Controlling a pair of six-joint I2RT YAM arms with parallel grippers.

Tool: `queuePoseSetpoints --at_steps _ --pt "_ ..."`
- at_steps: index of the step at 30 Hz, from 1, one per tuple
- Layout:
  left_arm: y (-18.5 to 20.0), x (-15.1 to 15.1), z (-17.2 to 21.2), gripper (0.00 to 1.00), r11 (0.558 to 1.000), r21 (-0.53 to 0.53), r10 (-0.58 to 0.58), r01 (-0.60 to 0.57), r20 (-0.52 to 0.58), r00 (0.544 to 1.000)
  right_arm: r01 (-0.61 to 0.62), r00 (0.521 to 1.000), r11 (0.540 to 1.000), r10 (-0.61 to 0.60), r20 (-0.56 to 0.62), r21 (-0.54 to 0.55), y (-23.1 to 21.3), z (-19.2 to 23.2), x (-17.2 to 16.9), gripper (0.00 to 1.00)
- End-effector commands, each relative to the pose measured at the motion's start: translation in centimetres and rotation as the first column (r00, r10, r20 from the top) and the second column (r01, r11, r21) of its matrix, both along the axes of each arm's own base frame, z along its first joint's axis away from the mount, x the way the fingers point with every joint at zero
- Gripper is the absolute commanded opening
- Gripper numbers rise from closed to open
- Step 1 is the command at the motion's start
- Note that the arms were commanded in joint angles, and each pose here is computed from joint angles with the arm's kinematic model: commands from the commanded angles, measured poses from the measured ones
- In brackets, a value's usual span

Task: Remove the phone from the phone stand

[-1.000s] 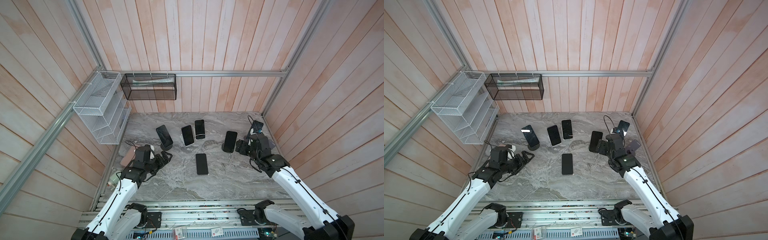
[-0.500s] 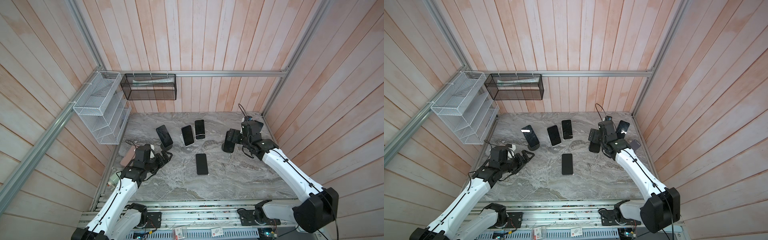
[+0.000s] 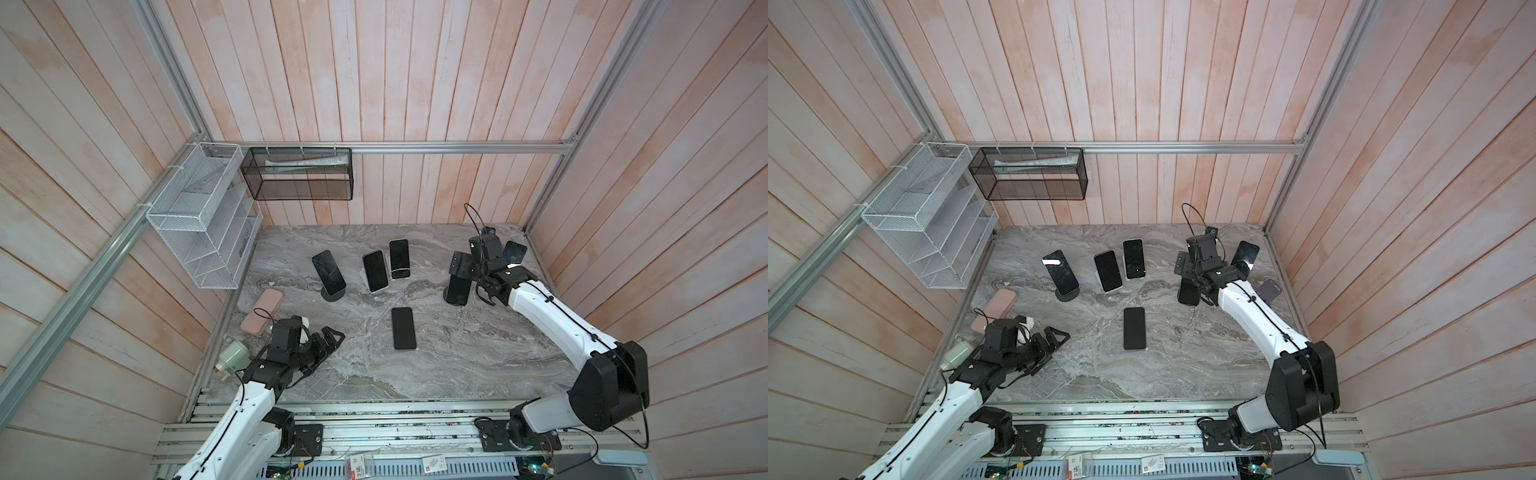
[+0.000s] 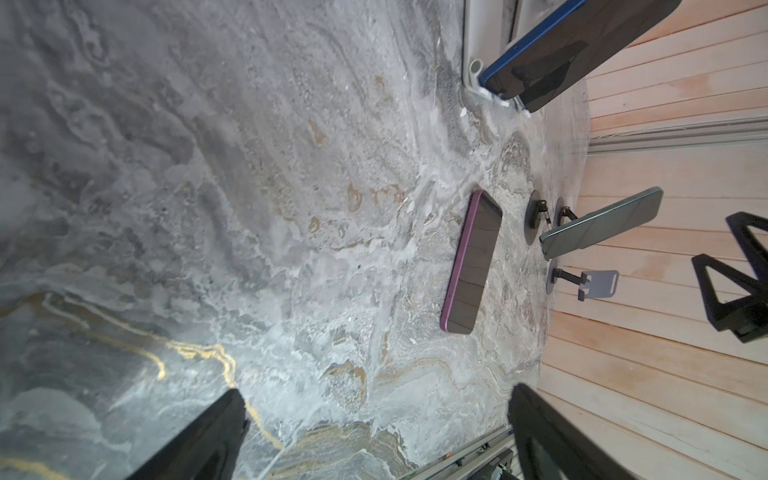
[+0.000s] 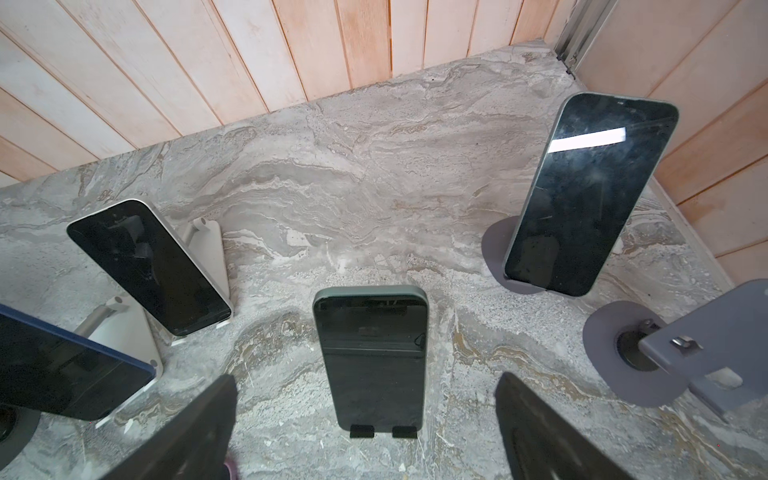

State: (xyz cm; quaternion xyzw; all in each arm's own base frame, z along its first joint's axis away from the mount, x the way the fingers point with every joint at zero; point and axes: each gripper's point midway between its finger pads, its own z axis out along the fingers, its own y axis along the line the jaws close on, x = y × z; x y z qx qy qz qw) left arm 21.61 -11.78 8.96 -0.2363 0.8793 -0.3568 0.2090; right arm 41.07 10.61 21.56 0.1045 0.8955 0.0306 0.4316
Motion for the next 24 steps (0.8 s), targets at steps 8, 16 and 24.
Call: queuePoseSetpoints --at_steps 8,16,24 --pt "-0.2 1.4 1.6 1.0 1.0 -0.027 0.015 -0.013 0.059 0.998 0.0 0.999 0.998 -0.002 -0.036 -0.057 0.2 -1.4 2.2 0.98" --pt "-1.0 2.2 2.0 1.0 0.999 -0.024 -0.033 0.034 0.045 0.998 0.042 0.998 0.996 -0.046 -0.046 -0.08 -0.7 -2.2 3.8 0.98" --pt "-1.2 2.8 2.0 1.0 0.999 -0.029 -0.041 0.042 0.044 0.998 0.013 0.997 0.997 -0.019 -0.071 -0.077 0.0 -3.6 4.3 0.98"
